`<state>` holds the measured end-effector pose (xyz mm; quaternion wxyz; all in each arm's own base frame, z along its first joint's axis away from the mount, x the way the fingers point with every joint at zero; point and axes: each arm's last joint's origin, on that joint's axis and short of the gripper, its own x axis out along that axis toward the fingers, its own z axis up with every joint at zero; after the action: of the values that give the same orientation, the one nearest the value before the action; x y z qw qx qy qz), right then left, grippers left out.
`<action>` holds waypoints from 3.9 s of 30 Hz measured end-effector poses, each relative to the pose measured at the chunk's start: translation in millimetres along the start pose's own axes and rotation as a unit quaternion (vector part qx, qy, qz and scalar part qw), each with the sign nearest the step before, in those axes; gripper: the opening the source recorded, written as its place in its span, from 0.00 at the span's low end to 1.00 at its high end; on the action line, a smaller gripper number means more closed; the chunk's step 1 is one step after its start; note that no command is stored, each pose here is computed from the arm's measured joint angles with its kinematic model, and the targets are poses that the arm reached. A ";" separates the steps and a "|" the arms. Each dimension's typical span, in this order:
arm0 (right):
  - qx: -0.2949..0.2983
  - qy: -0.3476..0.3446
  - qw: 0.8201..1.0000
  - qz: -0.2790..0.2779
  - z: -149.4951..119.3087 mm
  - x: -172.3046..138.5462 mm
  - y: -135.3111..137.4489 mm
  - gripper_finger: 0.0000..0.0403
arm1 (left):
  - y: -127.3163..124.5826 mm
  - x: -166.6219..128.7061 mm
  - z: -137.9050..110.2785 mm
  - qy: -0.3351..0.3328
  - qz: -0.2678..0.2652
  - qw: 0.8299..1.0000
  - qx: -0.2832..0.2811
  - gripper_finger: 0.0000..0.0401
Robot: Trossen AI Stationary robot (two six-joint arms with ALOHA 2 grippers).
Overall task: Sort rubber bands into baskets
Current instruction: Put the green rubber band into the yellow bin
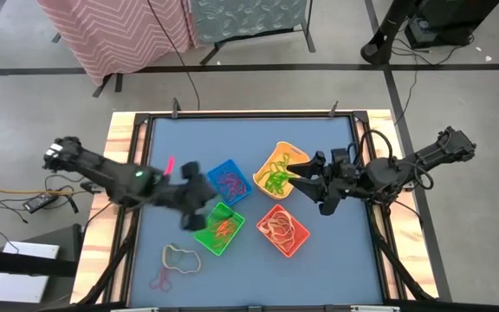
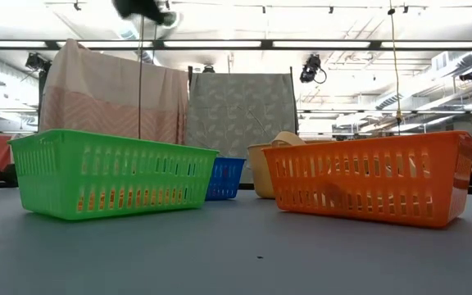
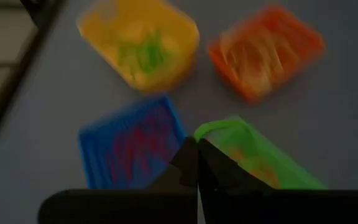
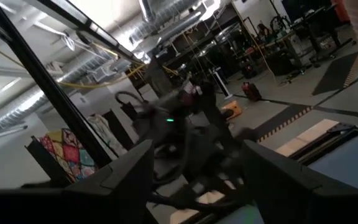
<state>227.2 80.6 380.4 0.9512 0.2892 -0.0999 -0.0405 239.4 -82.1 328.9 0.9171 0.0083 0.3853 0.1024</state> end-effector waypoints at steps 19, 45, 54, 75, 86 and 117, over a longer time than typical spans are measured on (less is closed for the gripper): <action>0.028 -0.042 0.998 0.023 9.2 -0.6 4.7 0.62 | 55.7 212.1 73.7 -0.143 0.052 0.984 -0.096 0.03; -0.006 -0.017 1.000 0.010 3.5 -0.3 2.3 0.62 | 16.3 158.4 65.9 0.153 -0.090 0.984 0.030 0.67; -0.019 0.002 1.000 -0.001 -0.6 -0.1 -0.1 0.62 | -33.7 73.5 -36.1 0.110 -0.122 0.986 -0.025 0.61; -0.018 0.006 1.000 -0.006 -1.2 0.5 -1.8 0.62 | -37.3 66.3 -160.5 0.279 -0.188 0.933 0.125 0.53; -0.017 0.006 1.000 -0.006 -1.1 0.5 -1.8 0.62 | -46.6 72.0 -170.6 0.287 -0.198 0.927 0.142 0.53; -0.017 0.006 1.000 -0.006 -1.1 0.5 -1.8 0.62 | -35.6 78.4 -187.9 0.310 0.003 0.923 0.228 0.16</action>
<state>227.9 79.6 378.6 0.9562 0.2741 -0.0922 -0.0461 166.3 -113.7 138.1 0.7247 0.1860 0.6634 0.0121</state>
